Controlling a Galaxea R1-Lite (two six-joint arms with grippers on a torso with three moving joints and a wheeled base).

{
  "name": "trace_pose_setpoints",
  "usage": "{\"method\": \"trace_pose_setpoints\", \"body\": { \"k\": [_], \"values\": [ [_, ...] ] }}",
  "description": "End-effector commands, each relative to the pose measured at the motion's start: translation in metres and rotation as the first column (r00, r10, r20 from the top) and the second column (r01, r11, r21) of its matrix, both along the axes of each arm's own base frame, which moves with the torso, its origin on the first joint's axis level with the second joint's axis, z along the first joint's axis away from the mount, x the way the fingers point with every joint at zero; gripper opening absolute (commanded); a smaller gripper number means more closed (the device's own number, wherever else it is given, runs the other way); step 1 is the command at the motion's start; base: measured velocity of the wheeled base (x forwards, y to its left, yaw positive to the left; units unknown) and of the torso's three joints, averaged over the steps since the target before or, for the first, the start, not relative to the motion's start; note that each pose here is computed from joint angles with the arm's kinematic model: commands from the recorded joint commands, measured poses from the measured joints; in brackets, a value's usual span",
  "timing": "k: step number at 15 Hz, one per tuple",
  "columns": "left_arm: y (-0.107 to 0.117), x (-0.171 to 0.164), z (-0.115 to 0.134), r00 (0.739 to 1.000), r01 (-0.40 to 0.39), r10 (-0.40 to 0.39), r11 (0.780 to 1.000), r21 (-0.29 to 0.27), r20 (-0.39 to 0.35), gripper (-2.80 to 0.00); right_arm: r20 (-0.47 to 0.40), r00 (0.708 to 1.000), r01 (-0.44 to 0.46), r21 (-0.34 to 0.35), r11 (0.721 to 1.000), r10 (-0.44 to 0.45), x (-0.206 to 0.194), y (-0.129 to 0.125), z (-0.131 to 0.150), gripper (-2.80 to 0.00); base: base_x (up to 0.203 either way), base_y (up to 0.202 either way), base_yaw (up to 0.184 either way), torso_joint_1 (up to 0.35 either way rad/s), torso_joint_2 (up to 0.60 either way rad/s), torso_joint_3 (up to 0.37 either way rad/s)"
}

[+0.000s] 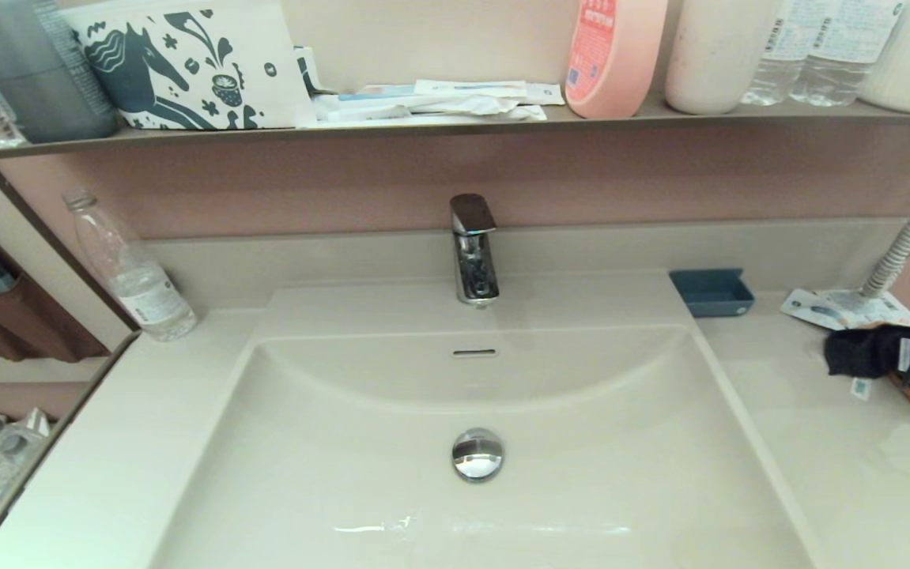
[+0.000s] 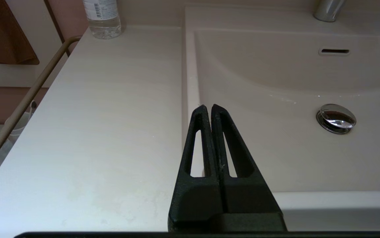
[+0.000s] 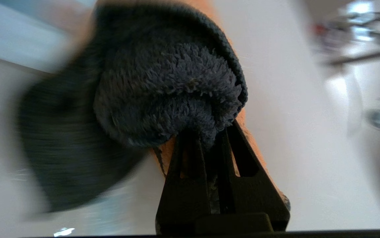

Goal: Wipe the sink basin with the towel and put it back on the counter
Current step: Wipe the sink

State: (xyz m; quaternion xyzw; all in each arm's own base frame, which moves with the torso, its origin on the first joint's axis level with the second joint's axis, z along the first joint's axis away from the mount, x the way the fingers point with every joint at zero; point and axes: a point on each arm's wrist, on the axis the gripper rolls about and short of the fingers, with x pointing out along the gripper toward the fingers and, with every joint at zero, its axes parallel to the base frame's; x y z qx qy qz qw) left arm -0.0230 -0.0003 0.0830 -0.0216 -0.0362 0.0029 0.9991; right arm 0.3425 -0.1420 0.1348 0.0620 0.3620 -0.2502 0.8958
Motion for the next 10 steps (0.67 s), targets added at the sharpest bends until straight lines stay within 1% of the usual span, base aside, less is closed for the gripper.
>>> {"method": "trace_pose_setpoints", "body": {
  "k": [1, 4, 6, 8, 10],
  "values": [
    [0.0, 0.0, 0.0, 1.0, 0.0, 0.0, 1.0, -0.001, 0.001, -2.8, 0.023, 0.999, -0.043, 0.045, 0.998, 0.042, 0.01, 0.017, -0.001, -2.8, 0.0, 0.0, 0.0, 0.0, 0.0, 0.0],
    [0.0, 0.0, 0.0, 1.0, 0.0, 0.0, 1.0, -0.001, 0.001, -2.8, 0.088, 0.991, -0.106, 0.091, 0.99, 0.098, 0.012, 0.056, 0.015, -2.8, 0.0, 0.0, 0.0, 0.0, 0.0, 0.0],
    [0.0, 0.0, 0.0, 1.0, 0.0, 0.0, 1.0, -0.001, 0.001, -2.8, 0.113, 0.983, -0.154, 0.103, 0.983, 0.142, 0.007, 0.081, 0.025, -2.8, 0.0, 0.0, 0.0, 0.0, 0.0, 0.0],
    [0.0, 0.0, 0.0, 1.0, 0.001, -0.001, 1.0, -0.001, 0.0, -2.8, 0.091, 0.976, -0.207, 0.111, 0.972, 0.198, -0.009, 0.104, 0.024, -2.8, 0.0, 0.0, 0.0, 0.0, 0.0, 0.0],
    [0.0, 0.0, 0.0, 1.0, 0.0, 0.0, 1.0, -0.001, 0.0, -2.8, 0.05, 0.972, -0.233, 0.11, 0.966, 0.229, -0.028, 0.12, 0.021, -2.8, 0.0, 0.0, 0.0, 0.0, 0.0, 0.0]
  ]
}}
